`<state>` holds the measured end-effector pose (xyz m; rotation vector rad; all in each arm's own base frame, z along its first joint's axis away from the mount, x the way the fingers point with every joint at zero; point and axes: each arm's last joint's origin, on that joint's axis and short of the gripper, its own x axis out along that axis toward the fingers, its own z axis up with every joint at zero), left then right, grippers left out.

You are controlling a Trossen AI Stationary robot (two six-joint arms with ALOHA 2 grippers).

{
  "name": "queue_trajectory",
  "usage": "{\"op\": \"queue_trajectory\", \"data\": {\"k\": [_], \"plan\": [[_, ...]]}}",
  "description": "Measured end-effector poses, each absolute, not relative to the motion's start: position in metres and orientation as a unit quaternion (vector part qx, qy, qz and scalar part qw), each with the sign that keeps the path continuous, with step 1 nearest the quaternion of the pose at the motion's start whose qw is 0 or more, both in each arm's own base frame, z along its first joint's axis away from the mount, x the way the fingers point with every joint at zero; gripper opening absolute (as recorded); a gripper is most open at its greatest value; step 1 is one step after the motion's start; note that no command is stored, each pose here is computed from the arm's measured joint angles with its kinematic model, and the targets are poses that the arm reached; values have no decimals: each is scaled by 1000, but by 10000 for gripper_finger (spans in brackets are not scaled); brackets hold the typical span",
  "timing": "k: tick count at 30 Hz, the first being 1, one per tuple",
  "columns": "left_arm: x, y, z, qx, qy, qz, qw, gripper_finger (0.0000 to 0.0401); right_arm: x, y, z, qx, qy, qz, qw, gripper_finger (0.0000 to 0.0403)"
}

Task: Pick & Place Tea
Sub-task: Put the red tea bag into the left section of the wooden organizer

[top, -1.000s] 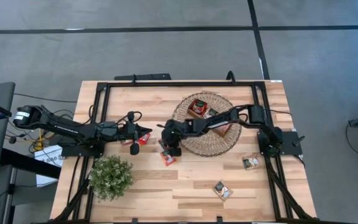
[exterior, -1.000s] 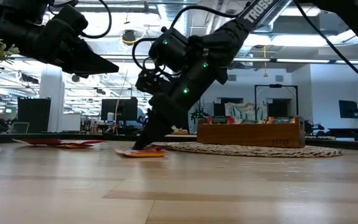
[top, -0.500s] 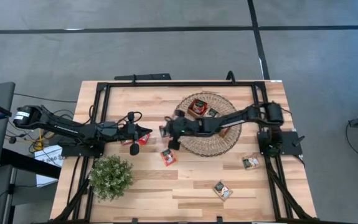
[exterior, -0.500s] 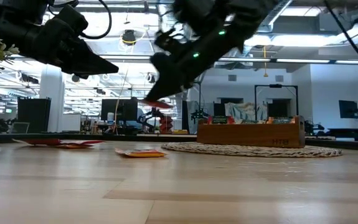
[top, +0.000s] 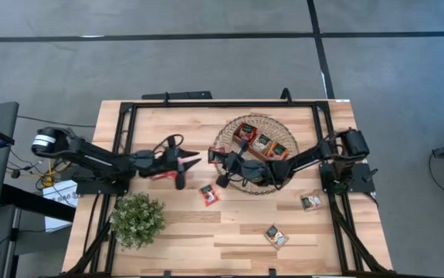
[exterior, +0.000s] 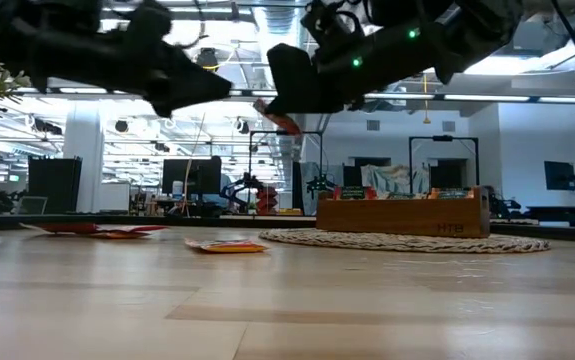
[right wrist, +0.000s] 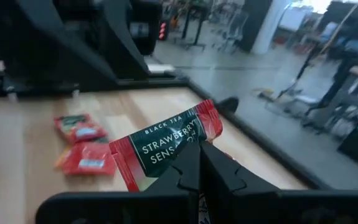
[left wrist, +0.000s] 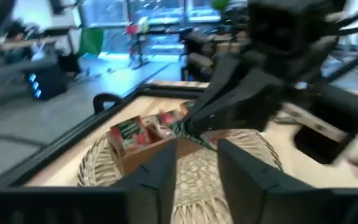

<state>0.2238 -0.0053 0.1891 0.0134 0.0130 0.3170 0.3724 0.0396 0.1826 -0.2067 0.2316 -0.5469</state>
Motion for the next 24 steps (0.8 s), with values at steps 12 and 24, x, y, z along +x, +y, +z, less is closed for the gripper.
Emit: {"op": "queue_trajectory", "data": {"k": [12, 24], "plan": [[278, 11, 185, -54, 45, 201, 977, 134, 371, 39, 188, -122, 111, -289, 943, 0], [278, 4, 180, 27, 89, 155, 983, 3, 367, 46, 189, -143, 144, -263, 943, 5]]}}
